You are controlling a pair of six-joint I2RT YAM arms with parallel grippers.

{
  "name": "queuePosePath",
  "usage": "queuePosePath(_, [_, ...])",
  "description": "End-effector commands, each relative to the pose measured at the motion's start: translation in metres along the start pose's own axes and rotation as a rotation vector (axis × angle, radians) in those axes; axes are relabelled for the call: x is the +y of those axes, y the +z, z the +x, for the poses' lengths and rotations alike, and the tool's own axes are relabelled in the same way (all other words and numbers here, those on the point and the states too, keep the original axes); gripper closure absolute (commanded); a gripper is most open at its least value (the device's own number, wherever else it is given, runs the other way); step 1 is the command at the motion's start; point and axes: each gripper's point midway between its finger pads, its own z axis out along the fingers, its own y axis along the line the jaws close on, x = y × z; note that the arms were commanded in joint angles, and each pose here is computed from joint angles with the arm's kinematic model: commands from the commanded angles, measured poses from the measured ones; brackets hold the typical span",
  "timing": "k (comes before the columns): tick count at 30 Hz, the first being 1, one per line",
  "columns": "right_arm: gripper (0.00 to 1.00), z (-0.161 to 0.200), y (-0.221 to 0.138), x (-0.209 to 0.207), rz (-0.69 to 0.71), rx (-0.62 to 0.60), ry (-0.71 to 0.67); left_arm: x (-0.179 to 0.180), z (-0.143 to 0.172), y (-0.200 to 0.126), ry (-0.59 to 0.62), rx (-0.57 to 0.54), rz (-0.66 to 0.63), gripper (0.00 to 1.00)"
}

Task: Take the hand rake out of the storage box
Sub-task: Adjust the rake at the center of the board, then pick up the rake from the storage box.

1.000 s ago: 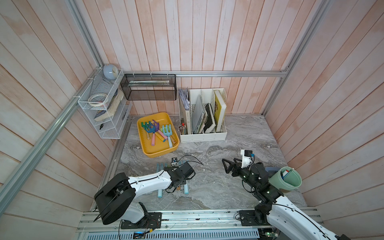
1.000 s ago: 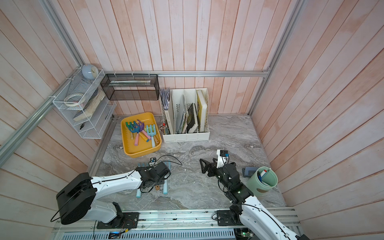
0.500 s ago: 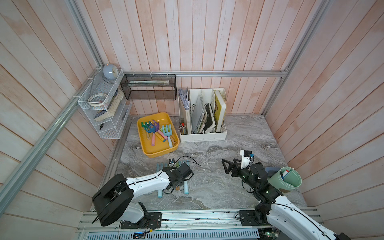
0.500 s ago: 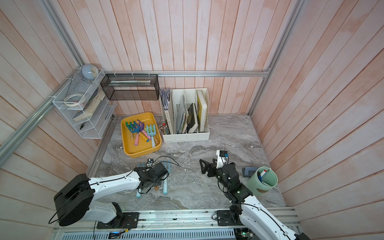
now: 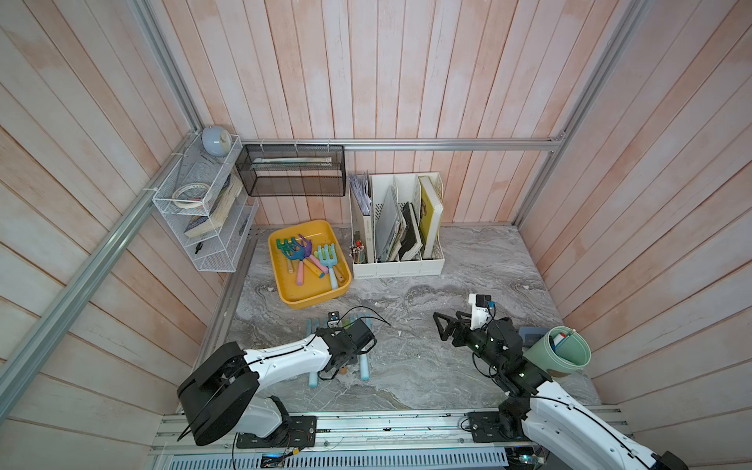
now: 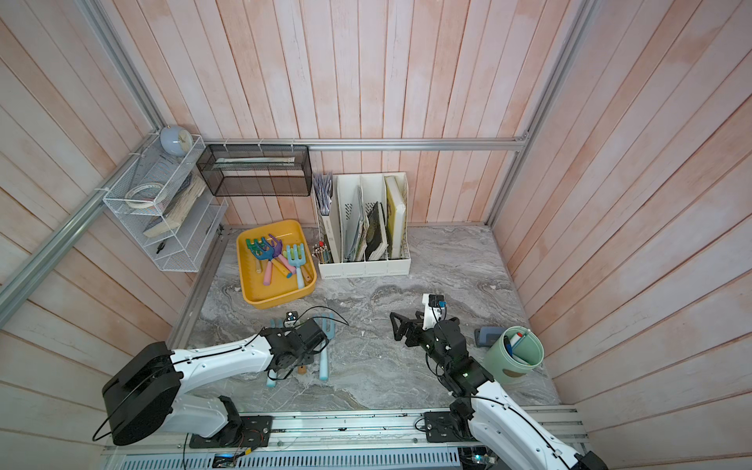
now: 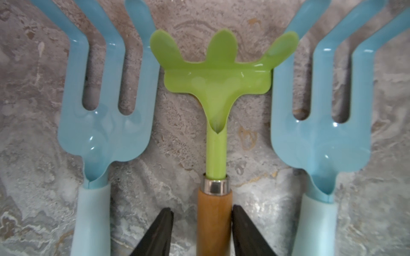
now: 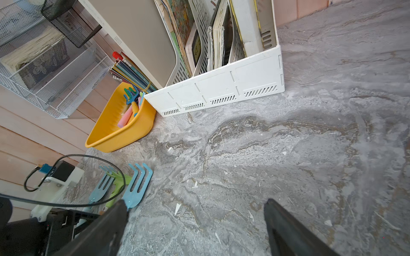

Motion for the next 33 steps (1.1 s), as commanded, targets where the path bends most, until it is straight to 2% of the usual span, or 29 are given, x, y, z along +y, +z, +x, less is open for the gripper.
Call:
queuePosePath(1, [0.02, -0.001, 0.000, 0.001, -0.011, -0.008, -0.003, 0.004, -0.017, -0.017, -0.003, -0.047, -0.005, 0.52])
queuePosePath(3, [0.02, -0.001, 0.000, 0.000, -0.008, -0.007, -0.003, 0.009, -0.026, -0.026, -0.009, -0.067, -0.006, 0.51])
queuePosePath(5, [0.02, -0.001, 0.000, 0.000, -0.007, -0.007, -0.005, 0.011, -0.041, -0.037, -0.015, -0.099, 0.001, 0.39])
queuePosePath(8, [0.02, -0.001, 0.001, -0.002, 0.004, -0.009, -0.007, 0.009, -0.073, -0.058, -0.041, -0.174, 0.047, 0.37])
queuePosePath(12, [0.02, 0.000, 0.004, -0.005, 0.025, 0.001, -0.016, 0.012, -0.137, -0.080, -0.097, -0.297, 0.120, 0.31])
queuePosePath(14, [0.02, 0.001, 0.006, -0.005, 0.026, 0.007, -0.025, 0.022, -0.174, -0.081, -0.141, -0.335, 0.158, 0.24])
queuePosePath(15, [0.02, -0.001, 0.007, -0.005, 0.027, 0.004, -0.028, 0.030, -0.194, -0.079, -0.158, -0.358, 0.164, 0.24])
queuePosePath(17, [0.02, -0.004, 0.009, -0.002, 0.022, 0.000, -0.038, 0.044, -0.230, -0.068, -0.181, -0.387, 0.159, 0.23])
queuePosePath(19, [0.02, -0.010, 0.012, 0.000, 0.019, -0.009, -0.049, 0.063, -0.261, -0.045, -0.222, -0.363, 0.143, 0.24])
queuePosePath(22, [0.02, -0.018, 0.018, 0.004, 0.017, -0.015, -0.082, 0.080, -0.293, -0.007, -0.245, -0.311, 0.118, 0.35])
queuePosePath(24, [0.02, -0.024, 0.022, 0.004, 0.027, -0.019, -0.107, 0.081, -0.305, 0.017, -0.249, -0.269, 0.115, 0.43])
queuePosePath(28, [0.02, -0.030, 0.027, 0.002, 0.040, -0.034, -0.131, 0.077, -0.322, 0.058, -0.272, -0.215, 0.112, 0.52])
queuePosePath(33, [0.02, -0.033, 0.025, -0.003, 0.042, -0.052, -0.140, 0.069, -0.327, 0.090, -0.312, -0.181, 0.126, 0.53])
